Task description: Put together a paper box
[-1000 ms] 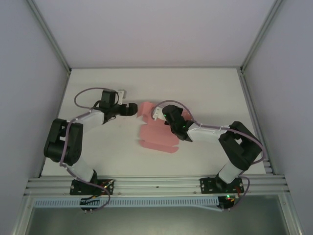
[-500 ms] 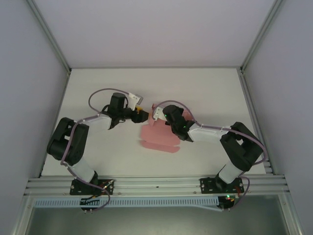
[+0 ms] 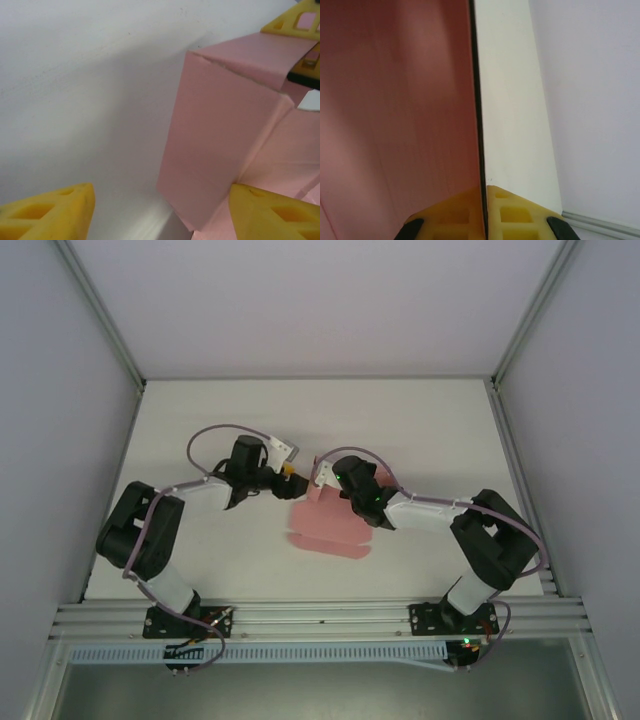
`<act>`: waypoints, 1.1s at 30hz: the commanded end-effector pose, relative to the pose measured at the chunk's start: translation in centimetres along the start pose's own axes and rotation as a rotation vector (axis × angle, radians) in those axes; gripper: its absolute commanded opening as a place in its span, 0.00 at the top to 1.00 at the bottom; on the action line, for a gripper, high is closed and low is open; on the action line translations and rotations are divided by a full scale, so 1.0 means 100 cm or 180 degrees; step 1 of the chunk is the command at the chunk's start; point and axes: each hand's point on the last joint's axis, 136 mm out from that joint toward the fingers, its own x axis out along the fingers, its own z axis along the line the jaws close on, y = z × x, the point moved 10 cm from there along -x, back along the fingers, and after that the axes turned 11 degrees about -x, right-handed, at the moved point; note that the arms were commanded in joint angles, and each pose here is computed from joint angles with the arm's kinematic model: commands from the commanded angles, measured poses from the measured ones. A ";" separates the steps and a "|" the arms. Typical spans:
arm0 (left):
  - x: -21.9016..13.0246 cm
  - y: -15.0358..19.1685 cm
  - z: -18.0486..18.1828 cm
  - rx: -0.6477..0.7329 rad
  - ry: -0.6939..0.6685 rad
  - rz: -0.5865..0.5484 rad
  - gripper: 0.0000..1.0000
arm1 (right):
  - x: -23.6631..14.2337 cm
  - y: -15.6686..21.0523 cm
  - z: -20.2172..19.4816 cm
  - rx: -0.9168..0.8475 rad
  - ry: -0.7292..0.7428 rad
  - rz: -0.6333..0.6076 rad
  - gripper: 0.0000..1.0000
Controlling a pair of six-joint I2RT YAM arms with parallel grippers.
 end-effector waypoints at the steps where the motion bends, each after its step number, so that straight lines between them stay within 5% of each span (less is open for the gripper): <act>1: -0.007 0.000 -0.007 0.0133 -0.0020 0.0016 0.29 | -0.007 -0.001 -0.003 0.0074 0.0038 -0.0008 1.00; 18: 0.008 -0.015 -0.018 0.0197 0.0141 0.0039 0.25 | -0.010 -0.003 -0.007 0.0151 -0.0057 -0.0036 1.00; 33: 0.028 -0.012 -0.011 0.0273 -0.0598 -0.0191 0.18 | -0.018 -0.007 0.006 0.0162 -0.0239 -0.0106 1.00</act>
